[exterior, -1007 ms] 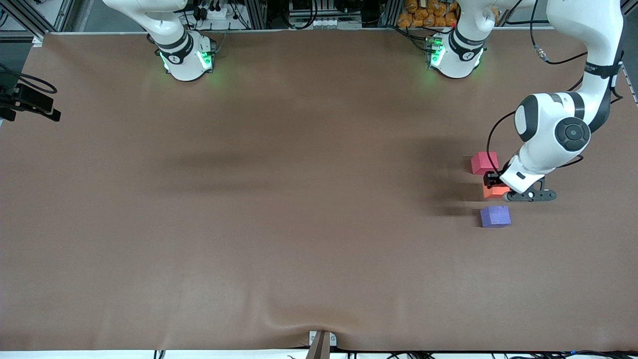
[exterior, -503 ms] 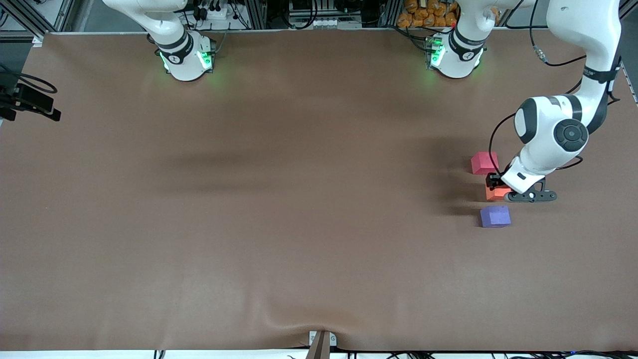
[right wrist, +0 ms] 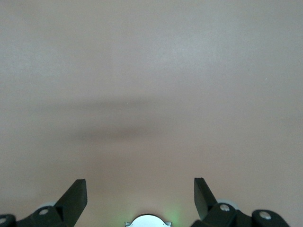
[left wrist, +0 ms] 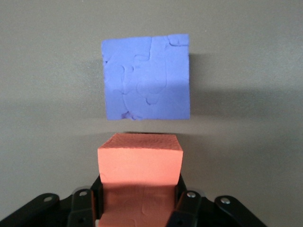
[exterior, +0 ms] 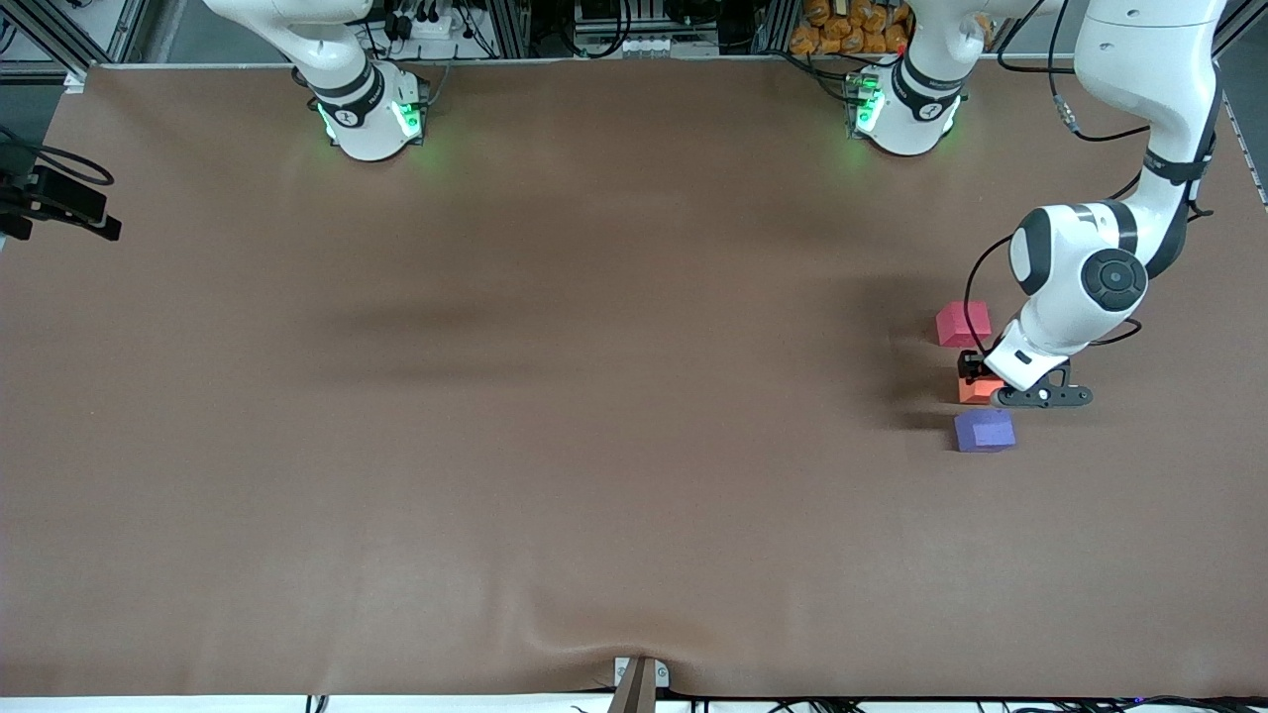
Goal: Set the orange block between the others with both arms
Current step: 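Press the orange cube onto the table between the pink and purple cubes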
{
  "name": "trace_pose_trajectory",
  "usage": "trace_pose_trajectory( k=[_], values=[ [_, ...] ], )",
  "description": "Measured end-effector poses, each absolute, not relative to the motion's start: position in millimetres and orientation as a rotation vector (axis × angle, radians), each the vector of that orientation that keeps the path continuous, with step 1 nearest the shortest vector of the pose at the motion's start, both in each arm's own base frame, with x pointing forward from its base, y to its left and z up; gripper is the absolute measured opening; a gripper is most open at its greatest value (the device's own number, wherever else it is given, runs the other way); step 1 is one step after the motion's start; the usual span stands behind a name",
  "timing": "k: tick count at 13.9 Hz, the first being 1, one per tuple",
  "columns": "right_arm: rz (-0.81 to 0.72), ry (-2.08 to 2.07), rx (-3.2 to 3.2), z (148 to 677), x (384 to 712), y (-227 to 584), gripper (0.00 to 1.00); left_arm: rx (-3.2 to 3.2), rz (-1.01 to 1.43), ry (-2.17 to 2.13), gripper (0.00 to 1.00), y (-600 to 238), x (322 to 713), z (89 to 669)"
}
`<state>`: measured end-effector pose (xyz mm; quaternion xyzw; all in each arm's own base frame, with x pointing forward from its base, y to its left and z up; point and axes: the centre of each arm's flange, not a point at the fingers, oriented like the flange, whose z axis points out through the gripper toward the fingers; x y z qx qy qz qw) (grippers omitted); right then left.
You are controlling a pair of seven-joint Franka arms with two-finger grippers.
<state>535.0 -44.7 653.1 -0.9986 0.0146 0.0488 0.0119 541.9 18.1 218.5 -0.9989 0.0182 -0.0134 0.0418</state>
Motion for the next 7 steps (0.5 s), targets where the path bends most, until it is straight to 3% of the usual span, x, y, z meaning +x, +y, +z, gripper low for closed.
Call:
trace_pose_trajectory(
  k=[7],
  values=[
    [0.154, 0.045, -3.114, 652.8, 535.0, -44.7, 1.00, -3.056, -0.025, 0.062, 0.55, 16.8, 540.5, 208.9]
  ],
)
